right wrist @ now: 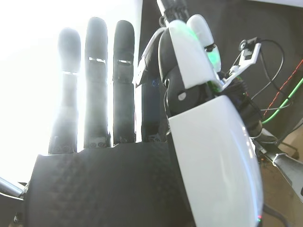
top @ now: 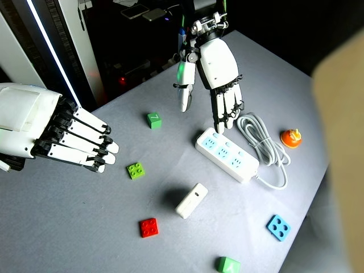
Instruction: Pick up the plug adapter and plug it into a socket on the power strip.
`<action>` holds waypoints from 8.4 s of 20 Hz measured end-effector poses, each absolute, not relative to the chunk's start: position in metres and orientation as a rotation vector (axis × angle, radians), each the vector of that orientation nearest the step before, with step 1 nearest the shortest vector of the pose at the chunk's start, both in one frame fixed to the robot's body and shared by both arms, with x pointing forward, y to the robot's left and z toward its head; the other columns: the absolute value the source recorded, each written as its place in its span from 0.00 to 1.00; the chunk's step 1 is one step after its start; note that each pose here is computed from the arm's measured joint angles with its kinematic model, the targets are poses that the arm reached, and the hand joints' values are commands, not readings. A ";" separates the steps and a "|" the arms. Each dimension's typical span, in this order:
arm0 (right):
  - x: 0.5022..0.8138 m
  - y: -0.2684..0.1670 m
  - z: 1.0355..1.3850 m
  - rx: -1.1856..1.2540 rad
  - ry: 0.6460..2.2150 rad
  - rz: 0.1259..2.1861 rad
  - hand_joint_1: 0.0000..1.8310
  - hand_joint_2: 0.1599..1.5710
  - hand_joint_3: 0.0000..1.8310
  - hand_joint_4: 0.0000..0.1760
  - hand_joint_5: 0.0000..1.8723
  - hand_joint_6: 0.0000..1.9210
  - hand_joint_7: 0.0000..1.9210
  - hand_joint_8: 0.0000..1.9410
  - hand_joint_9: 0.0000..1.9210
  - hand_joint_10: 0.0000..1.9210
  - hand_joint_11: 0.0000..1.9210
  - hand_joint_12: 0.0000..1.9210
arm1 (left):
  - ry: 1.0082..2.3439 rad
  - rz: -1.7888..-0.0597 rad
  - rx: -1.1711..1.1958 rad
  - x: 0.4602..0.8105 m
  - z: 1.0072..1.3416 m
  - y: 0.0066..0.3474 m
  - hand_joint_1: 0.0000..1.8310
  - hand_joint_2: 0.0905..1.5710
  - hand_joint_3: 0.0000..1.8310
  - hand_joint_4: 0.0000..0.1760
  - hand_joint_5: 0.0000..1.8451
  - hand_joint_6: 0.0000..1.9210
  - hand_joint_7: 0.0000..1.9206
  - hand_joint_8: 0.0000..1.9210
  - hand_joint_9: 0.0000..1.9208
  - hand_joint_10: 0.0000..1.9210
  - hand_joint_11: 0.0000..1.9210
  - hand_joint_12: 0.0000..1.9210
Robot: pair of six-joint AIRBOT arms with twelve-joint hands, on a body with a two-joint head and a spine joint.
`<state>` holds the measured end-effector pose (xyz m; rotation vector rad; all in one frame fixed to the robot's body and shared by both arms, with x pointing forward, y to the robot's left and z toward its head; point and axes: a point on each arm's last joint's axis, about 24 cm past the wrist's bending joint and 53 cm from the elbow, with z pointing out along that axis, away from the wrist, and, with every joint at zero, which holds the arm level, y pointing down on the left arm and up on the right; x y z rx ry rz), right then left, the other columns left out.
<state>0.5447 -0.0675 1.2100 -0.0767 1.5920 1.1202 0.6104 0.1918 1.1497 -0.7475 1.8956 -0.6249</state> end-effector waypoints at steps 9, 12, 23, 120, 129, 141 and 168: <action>0.547 -0.070 1.209 -0.084 1.591 1.109 0.00 0.64 0.00 0.00 0.14 0.00 0.14 0.00 0.13 0.00 0.00 0.35 | 1.955 -0.611 -0.774 0.592 1.131 0.192 0.00 0.77 0.00 0.00 0.11 0.00 0.08 0.00 0.09 0.00 0.00 0.32; 0.568 -0.081 1.216 -0.066 1.578 1.088 0.07 0.65 0.00 0.00 0.13 0.00 0.11 0.00 0.11 0.00 0.00 0.30 | 1.975 -0.639 -0.793 0.583 1.127 0.183 0.00 0.77 0.00 0.00 0.10 0.00 0.08 0.00 0.08 0.00 0.00 0.28; 0.661 -0.086 1.236 0.163 1.711 1.185 0.37 0.69 0.00 0.00 0.12 0.00 0.11 0.00 0.10 0.00 0.00 0.32 | 1.993 -0.708 -0.733 0.589 1.113 0.150 0.00 0.76 0.00 0.00 0.09 0.00 0.07 0.00 0.07 0.00 0.00 0.22; 0.764 0.023 1.131 0.323 2.053 1.142 0.67 0.72 0.00 0.00 0.40 0.60 0.51 0.60 0.47 0.48 0.30 0.74 | 2.006 -0.650 -0.590 0.598 1.086 0.145 0.00 0.72 0.00 0.00 0.03 0.00 0.03 0.00 0.03 0.01 0.03 0.02; 0.766 0.019 1.153 0.186 2.018 1.074 0.67 0.70 0.00 0.00 0.45 0.56 0.51 0.58 0.44 0.48 0.27 0.73 | 2.006 -0.650 -0.592 0.598 1.085 0.145 0.00 0.72 0.00 0.00 0.03 0.01 0.03 0.01 0.03 0.01 0.02 0.02; 0.779 0.040 1.222 -0.010 1.972 0.968 0.73 0.70 0.00 0.00 0.44 0.55 0.52 0.54 0.43 0.65 0.30 0.70 | 2.006 -0.650 -0.593 0.598 1.085 0.145 0.00 0.72 0.00 0.00 0.00 0.00 0.02 0.00 0.02 0.00 0.01 0.02; 0.777 0.175 1.236 -0.062 1.956 1.052 0.68 0.70 0.00 0.00 0.44 0.56 0.53 0.55 0.46 0.45 0.29 0.70 | 2.006 -0.641 -0.581 0.599 1.082 0.143 0.00 0.72 0.00 0.00 0.03 0.00 0.04 0.00 0.04 0.00 0.00 0.09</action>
